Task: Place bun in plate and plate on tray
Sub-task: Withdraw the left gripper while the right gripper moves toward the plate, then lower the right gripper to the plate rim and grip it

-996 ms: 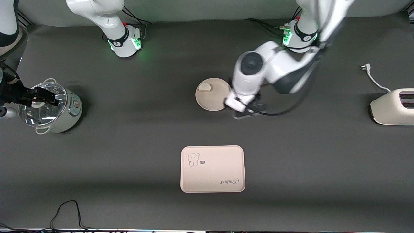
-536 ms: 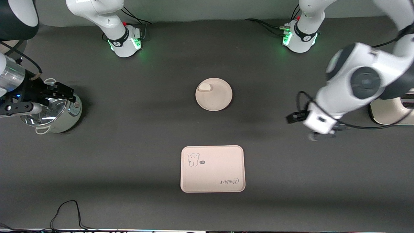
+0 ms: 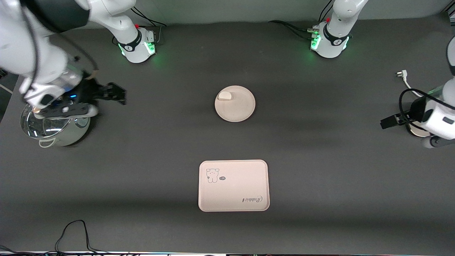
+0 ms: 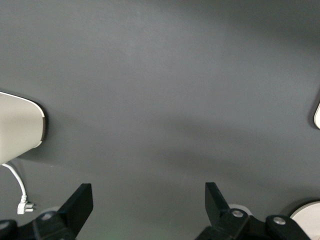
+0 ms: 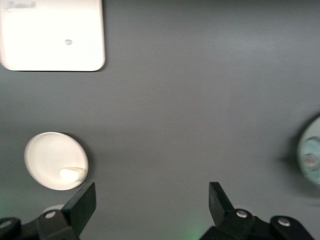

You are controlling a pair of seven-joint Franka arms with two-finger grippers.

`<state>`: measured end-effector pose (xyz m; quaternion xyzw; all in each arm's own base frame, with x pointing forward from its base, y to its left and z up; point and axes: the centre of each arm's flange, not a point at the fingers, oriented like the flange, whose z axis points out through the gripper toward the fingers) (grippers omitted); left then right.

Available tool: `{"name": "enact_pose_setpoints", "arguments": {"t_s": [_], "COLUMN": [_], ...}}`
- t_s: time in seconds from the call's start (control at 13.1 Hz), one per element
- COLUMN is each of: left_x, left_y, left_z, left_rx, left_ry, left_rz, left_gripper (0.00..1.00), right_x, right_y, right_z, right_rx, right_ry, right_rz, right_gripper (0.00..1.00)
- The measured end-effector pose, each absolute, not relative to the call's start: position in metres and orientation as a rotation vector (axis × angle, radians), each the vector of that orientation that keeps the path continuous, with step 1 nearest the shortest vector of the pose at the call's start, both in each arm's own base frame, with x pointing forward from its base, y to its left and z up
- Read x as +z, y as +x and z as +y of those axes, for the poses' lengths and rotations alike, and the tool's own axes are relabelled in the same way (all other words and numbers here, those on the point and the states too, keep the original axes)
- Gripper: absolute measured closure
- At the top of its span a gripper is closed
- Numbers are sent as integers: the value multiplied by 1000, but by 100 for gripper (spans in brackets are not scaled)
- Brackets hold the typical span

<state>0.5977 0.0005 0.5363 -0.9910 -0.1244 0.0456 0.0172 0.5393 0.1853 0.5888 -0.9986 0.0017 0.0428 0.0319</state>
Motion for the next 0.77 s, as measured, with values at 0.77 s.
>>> {"name": "enact_pose_setpoints", "arguments": {"t_s": [0.77], "left_x": [581], "left_y": [592], "left_z": [70], "left_rx": [192], "left_ry": [-3078], "left_rz": [-303], "left_gripper": [0], "right_x": [551], "right_y": [414], "right_z": [416], "right_rx": [119], "right_ry": [-3070], "right_rz": [-76], "right_gripper": [0]}}
